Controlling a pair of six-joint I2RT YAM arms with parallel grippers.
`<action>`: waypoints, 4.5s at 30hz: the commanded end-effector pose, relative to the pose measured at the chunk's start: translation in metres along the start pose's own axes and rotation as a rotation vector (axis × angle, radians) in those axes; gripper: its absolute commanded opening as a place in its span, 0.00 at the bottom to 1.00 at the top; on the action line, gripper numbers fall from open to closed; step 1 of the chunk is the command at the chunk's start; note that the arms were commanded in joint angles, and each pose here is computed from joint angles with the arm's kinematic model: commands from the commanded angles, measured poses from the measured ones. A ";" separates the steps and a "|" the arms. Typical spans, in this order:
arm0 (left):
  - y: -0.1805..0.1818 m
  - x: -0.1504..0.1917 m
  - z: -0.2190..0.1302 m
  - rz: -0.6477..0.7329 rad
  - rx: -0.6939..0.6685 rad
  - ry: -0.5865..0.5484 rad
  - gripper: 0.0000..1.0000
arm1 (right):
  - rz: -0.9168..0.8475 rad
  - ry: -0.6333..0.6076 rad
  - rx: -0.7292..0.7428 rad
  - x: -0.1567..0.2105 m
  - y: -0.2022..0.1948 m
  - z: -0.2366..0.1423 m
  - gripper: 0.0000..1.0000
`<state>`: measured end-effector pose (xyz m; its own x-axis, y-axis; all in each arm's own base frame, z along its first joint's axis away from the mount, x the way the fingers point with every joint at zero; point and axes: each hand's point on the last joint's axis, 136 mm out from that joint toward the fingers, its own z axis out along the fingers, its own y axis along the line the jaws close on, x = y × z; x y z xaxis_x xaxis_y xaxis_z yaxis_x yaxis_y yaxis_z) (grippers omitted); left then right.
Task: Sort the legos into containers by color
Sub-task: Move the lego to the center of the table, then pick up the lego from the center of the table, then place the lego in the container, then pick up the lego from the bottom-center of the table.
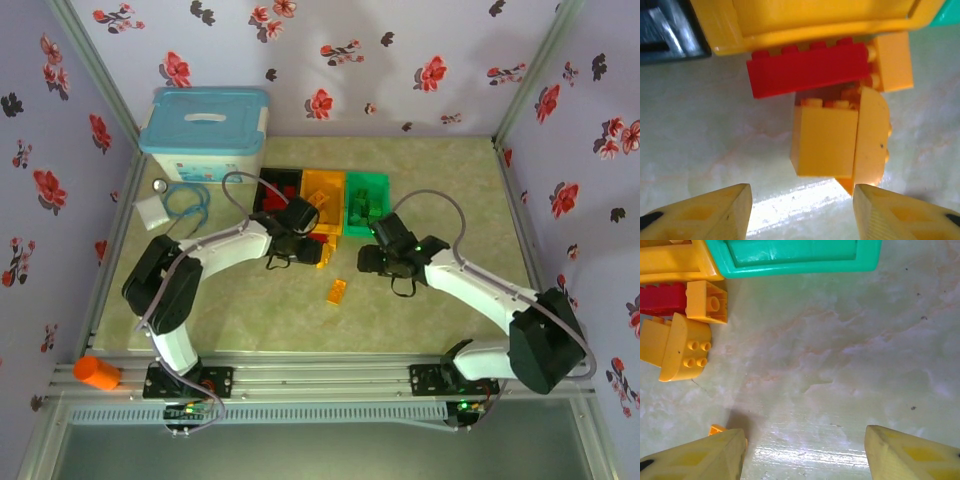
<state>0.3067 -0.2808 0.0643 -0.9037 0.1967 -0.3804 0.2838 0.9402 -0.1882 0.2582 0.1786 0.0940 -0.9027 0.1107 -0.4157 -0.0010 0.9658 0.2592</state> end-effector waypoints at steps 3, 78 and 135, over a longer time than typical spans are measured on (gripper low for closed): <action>-0.002 -0.019 0.009 0.015 0.012 -0.004 0.55 | 0.038 -0.022 -0.002 0.003 -0.006 -0.001 0.63; 0.002 -0.106 -0.035 -0.022 -0.097 -0.169 0.34 | 0.088 -0.007 -0.072 0.026 0.002 0.003 0.60; 0.112 0.032 -0.086 -0.180 -0.185 -0.209 0.58 | -0.232 0.221 0.167 0.078 0.088 0.064 0.33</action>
<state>0.2792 -0.1521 0.1031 -0.8603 0.0151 -0.5095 0.0779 0.9917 -0.1022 0.2148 0.2964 0.0273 -0.9620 -0.1266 -0.2419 -0.1538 0.9833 0.0969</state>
